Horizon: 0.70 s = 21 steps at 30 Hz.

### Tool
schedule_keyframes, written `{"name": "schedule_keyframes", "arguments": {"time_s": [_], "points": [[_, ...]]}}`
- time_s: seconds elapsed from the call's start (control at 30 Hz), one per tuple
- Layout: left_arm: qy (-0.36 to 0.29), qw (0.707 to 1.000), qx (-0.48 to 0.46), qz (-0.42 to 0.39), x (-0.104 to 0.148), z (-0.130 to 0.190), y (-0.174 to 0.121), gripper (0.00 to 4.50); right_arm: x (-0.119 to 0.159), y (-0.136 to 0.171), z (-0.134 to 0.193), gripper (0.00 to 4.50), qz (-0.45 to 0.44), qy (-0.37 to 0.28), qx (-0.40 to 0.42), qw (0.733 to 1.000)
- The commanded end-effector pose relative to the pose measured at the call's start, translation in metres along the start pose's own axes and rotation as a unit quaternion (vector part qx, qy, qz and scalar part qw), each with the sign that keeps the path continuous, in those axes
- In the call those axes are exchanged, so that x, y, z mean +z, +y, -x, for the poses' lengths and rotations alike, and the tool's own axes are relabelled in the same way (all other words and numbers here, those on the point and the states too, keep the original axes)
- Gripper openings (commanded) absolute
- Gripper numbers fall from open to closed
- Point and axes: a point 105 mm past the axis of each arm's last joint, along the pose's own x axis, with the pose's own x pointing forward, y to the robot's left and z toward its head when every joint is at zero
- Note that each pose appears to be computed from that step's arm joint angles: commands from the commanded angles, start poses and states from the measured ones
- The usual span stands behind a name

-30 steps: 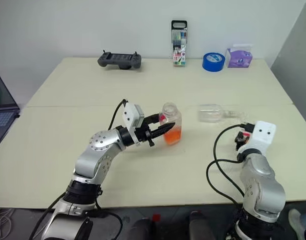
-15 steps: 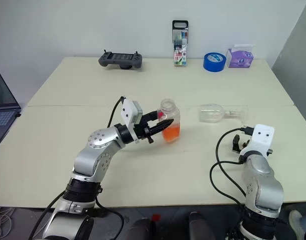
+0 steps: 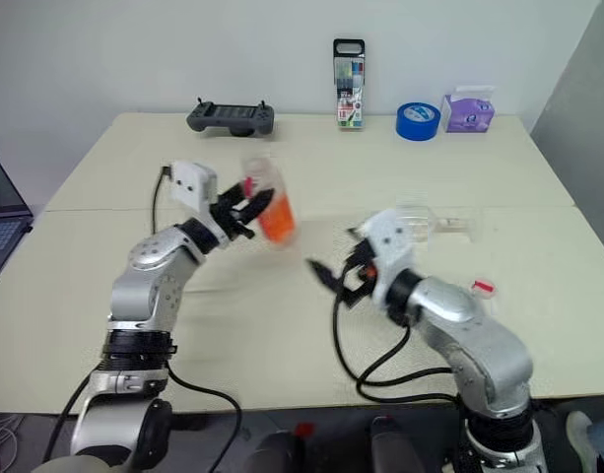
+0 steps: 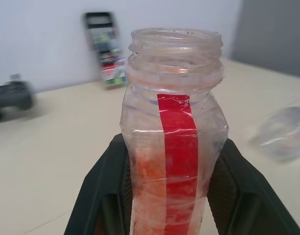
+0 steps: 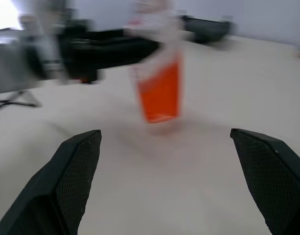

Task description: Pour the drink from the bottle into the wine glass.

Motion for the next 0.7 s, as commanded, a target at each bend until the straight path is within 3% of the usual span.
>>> {"name": "schedule_keyframes", "arguments": {"time_s": [0.03, 0.23, 0.7], "points": [[-0.044, 0.995, 0.084, -0.017, 0.023, 0.01, 0.04, 1.64, 0.012, 0.018, -0.012, 4.5, 0.008, -0.016, 0.044, 0.999], [-0.042, 0.989, 0.139, -0.01, 0.011, 0.027, 0.074, 1.64, 0.009, 0.013, -0.034, 4.5, 0.016, -0.007, 0.04, 0.999], [-0.036, 0.986, 0.161, 0.02, -0.019, 0.032, 0.086, 1.64, -0.002, 0.001, -0.037, 4.5, 0.038, 0.01, 0.031, 0.999]]}}
